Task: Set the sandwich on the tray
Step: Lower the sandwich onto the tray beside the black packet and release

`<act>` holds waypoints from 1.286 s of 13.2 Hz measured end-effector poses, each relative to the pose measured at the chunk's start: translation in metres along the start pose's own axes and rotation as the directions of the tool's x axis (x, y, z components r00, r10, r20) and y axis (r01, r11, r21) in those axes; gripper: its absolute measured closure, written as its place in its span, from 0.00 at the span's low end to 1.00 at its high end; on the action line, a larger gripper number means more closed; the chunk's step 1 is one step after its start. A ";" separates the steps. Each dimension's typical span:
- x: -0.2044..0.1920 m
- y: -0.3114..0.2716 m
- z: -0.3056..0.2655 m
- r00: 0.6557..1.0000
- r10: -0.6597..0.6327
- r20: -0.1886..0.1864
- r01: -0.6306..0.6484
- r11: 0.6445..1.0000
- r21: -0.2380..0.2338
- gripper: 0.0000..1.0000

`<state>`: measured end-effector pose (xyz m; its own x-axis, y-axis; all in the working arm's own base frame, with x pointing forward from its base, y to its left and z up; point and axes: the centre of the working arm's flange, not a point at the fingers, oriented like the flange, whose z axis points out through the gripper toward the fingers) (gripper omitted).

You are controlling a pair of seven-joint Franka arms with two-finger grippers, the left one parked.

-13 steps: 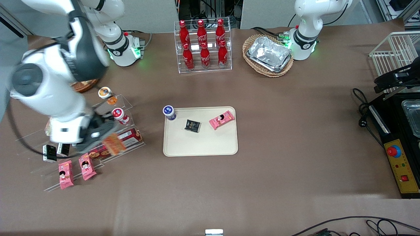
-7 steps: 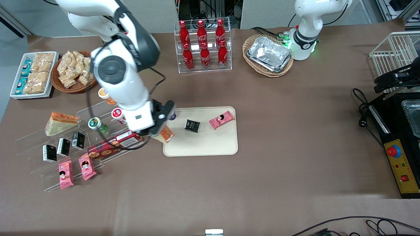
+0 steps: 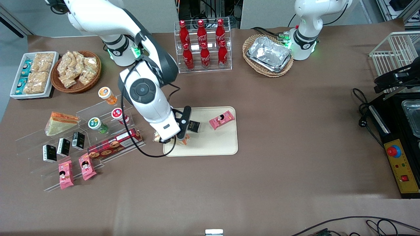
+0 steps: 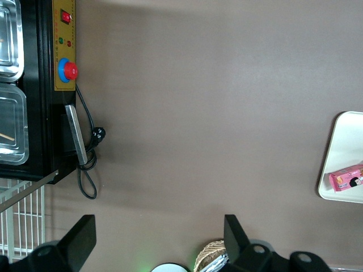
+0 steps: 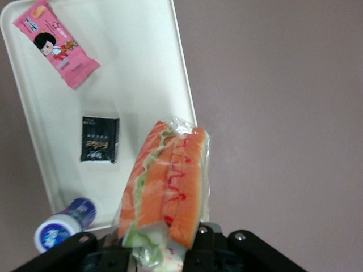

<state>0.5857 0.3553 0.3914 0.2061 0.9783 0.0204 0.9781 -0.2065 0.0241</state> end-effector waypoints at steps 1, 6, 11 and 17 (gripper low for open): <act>0.004 0.002 0.010 0.999 -0.035 -0.013 0.035 0.999 -0.012 0.69; 0.033 -0.007 0.085 0.992 -0.123 -0.029 0.122 0.992 -0.022 0.63; 0.064 -0.036 0.129 0.975 -0.219 -0.035 0.218 0.976 -0.023 0.62; 0.066 -0.036 0.135 0.980 -0.195 -0.039 0.194 0.981 -0.029 0.30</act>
<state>0.5676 0.4289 0.2567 0.0098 0.9985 0.0547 0.9983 -0.0129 0.0566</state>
